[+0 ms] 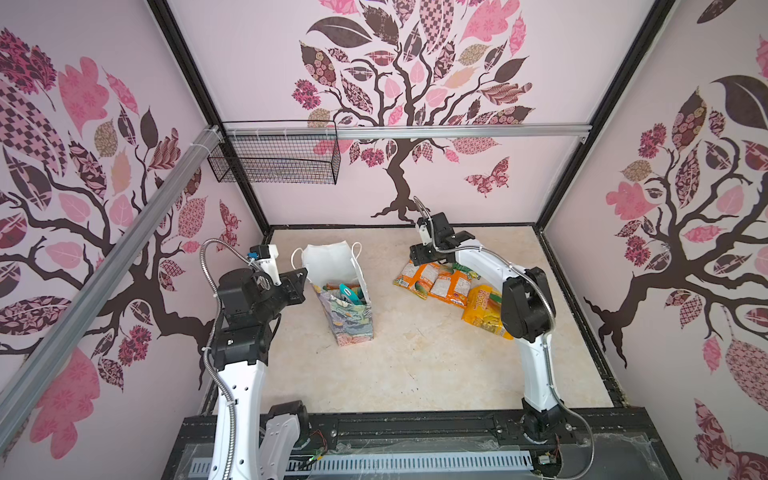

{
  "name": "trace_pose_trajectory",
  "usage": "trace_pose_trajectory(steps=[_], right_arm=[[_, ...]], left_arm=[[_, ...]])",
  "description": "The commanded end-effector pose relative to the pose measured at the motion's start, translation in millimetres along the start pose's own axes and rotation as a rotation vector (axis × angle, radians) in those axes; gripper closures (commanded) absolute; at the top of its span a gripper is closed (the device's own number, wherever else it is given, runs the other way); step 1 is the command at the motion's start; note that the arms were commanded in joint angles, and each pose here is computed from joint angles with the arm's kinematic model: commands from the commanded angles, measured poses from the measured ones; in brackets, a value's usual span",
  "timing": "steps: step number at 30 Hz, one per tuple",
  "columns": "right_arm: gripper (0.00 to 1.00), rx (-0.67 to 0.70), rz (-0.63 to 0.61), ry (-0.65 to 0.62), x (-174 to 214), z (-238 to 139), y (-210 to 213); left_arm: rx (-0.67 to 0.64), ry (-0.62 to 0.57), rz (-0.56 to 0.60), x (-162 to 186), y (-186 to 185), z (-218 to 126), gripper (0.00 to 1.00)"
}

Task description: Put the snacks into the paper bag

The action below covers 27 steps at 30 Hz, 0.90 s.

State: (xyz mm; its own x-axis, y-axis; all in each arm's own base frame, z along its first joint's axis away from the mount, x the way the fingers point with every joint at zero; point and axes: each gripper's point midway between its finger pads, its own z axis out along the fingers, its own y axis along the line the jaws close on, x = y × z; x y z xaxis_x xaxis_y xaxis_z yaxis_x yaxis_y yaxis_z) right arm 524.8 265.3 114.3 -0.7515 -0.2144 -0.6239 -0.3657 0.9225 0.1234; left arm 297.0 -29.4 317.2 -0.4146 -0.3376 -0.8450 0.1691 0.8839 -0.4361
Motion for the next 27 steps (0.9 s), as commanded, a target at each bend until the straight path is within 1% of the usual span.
trace_pose_trajectory(steps=[1,4,7,16,19,25,27], right_arm=[[0.22,-0.026,-0.01,0.051,6.9,15.5,10.6],[0.21,-0.015,-0.01,0.055,9.7,22.4,7.8],[0.21,0.0,-0.02,0.089,19.6,34.8,4.2],[0.2,-0.041,-0.026,0.164,46.2,56.6,11.7],[0.2,-0.065,-0.038,0.184,54.2,54.4,19.1],[0.2,-0.15,-0.07,0.224,82.4,47.3,52.9],[0.21,-0.18,-0.063,0.242,90.9,42.2,63.5]], left_arm=[[0.007,-0.02,0.013,-2.5,-0.1,0.3,1.0],[0.009,-0.014,0.012,-2.4,-0.6,0.6,1.0],[0.007,-0.014,0.013,-2.0,-0.4,0.1,1.0],[0.015,-0.004,0.009,-1.1,-0.8,2.2,1.0],[0.014,-0.009,0.014,-2.2,-1.7,0.5,1.0],[0.014,-0.008,0.015,-2.5,-1.6,0.6,1.0],[0.011,-0.01,0.017,-2.6,-1.3,0.1,1.0]])
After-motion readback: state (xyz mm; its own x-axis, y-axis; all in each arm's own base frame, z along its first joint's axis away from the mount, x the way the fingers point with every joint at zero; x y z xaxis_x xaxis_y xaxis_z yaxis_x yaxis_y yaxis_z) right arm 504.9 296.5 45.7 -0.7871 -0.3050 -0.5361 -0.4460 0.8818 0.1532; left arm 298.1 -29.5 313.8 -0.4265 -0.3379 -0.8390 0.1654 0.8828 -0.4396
